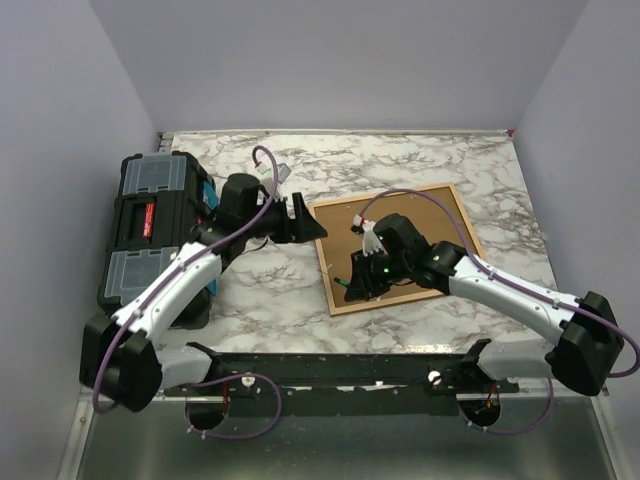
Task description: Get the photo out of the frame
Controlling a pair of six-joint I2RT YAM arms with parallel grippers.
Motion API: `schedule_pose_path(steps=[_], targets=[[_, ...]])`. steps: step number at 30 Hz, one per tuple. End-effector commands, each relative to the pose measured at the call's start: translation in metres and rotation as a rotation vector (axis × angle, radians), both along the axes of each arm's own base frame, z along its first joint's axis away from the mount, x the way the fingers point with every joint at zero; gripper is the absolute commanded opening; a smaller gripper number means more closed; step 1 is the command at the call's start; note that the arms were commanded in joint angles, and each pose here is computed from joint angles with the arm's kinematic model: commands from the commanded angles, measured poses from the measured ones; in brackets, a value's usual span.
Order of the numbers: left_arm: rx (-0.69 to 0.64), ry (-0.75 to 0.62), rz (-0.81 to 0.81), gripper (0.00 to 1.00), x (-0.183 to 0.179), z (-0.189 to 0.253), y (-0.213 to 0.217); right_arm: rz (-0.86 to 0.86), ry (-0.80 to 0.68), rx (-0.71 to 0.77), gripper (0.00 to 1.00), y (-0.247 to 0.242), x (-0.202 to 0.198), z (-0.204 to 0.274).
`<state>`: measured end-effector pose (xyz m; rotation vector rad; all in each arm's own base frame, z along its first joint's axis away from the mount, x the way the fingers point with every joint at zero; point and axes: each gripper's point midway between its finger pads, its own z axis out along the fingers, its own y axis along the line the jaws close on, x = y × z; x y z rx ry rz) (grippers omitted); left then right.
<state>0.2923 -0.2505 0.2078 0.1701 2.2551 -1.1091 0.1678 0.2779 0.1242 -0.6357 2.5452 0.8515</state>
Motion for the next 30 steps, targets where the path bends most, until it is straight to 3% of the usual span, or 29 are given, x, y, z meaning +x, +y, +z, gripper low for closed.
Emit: schedule_pose_path(steps=[1, 4, 10, 21, 23, 28, 30], targets=[[-0.147, -0.069, -0.268, 0.75, -0.071, 0.014, -0.004, 0.270, 0.027, 0.278, 0.00, 0.030, -0.037, 0.043], [-0.174, -0.104, -0.388, 0.77, -0.110, 0.023, -0.001, 0.364, 0.056, 0.369, 0.00, 0.037, -0.052, 0.055], [-0.083, -0.126, -0.641, 0.79, -0.166, 0.019, -0.002, 0.599, 0.103, 0.540, 0.00, 0.047, -0.078, 0.081], [-0.176, -0.146, -0.882, 0.73, -0.220, 0.019, -0.010, 0.740, 0.143, 0.585, 0.00, 0.046, -0.089, 0.092], [-0.181, -0.146, -0.905, 0.65, -0.226, 0.019, -0.011, 0.748, 0.152, 0.581, 0.00, 0.044, -0.092, 0.092], [-0.182, -0.144, -0.913, 0.33, -0.227, 0.018, -0.013, 0.779, 0.173, 0.565, 0.01, 0.039, -0.096, 0.091], [-0.202, -0.144, -0.934, 0.12, -0.230, 0.022, -0.013, 0.767, 0.167, 0.551, 0.01, 0.041, -0.093, 0.089]])
